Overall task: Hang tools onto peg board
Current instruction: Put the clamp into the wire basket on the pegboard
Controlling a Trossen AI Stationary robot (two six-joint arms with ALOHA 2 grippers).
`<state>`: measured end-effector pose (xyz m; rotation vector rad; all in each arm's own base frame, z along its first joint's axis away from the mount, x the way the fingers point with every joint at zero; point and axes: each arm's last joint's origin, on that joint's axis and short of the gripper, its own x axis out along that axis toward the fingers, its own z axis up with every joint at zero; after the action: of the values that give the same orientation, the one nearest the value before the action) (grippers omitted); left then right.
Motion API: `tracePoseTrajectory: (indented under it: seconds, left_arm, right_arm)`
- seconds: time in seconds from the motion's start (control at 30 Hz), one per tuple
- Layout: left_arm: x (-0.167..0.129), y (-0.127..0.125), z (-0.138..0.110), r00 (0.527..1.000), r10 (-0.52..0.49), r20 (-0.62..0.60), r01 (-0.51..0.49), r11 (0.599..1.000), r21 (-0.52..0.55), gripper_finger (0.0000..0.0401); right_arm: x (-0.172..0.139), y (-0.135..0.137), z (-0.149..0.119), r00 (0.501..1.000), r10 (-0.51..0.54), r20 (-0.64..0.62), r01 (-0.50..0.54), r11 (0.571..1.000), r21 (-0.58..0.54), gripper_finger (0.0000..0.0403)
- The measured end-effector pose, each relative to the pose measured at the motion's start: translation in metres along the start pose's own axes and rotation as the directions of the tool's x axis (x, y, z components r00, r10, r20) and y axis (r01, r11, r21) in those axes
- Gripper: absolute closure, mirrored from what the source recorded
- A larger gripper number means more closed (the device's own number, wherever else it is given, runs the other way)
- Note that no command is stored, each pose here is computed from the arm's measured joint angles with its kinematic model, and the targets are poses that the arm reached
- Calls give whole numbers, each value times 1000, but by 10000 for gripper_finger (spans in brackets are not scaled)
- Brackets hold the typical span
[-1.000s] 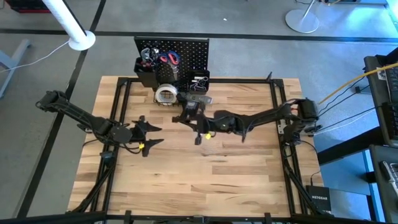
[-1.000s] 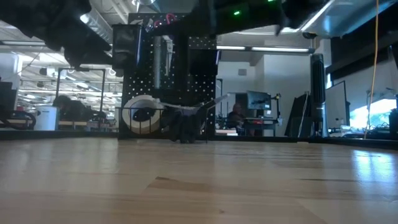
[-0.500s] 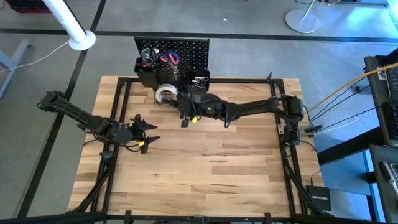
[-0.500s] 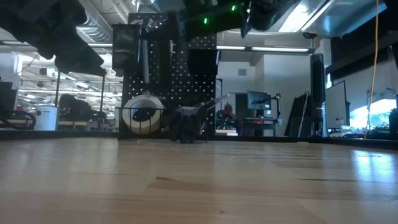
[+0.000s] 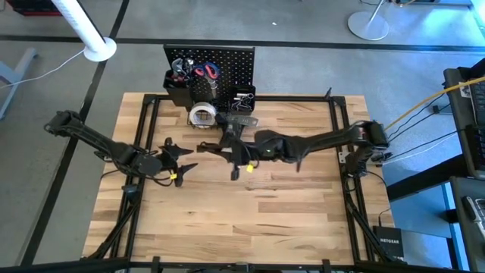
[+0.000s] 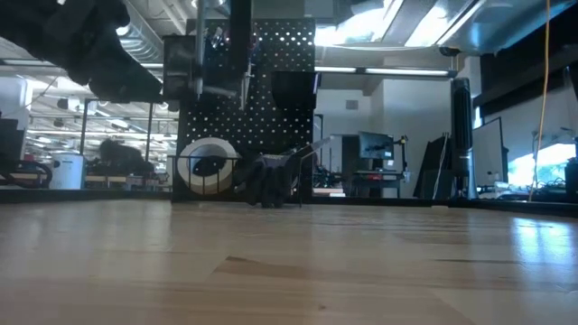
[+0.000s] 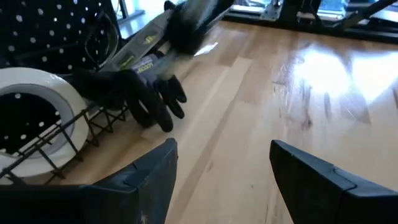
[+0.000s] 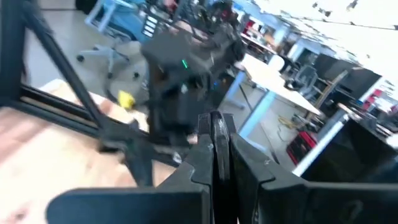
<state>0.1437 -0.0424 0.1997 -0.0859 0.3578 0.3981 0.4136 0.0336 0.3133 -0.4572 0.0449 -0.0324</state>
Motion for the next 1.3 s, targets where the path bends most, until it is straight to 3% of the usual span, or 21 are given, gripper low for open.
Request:
tracePoseTrajectory:
  seconds: [0.23,0.37,0.57,0.7,0.9,1.1,1.3]
  left_arm:
    - [10,-2,-21,991,-45,124,54,996,-70,160]
    - [11,-1,-25,984,-56,171,73,993,-90,160]
    - [13,-7,-10,955,-66,288,77,997,-26,160]
    - [22,-13,8,930,-70,362,57,997,46,160]
    - [51,-27,37,907,-156,391,136,988,79,160]
    - [69,-36,66,890,-139,435,131,990,47,160]
    - [66,-42,79,839,-283,465,260,959,116,160]
  right_arm:
    - [-37,8,24,998,38,48,-39,999,24,375]
    - [-61,9,16,980,15,199,-36,994,105,375]
    - [-92,16,-18,856,-101,507,-29,970,243,375]
    - [-103,20,-33,763,-180,621,-23,952,304,375]
    - [-103,22,-35,745,-172,644,-49,949,310,375]
    - [-104,23,-33,729,-137,671,-87,953,289,375]
    - [-106,23,-30,711,-117,693,-115,953,280,375]
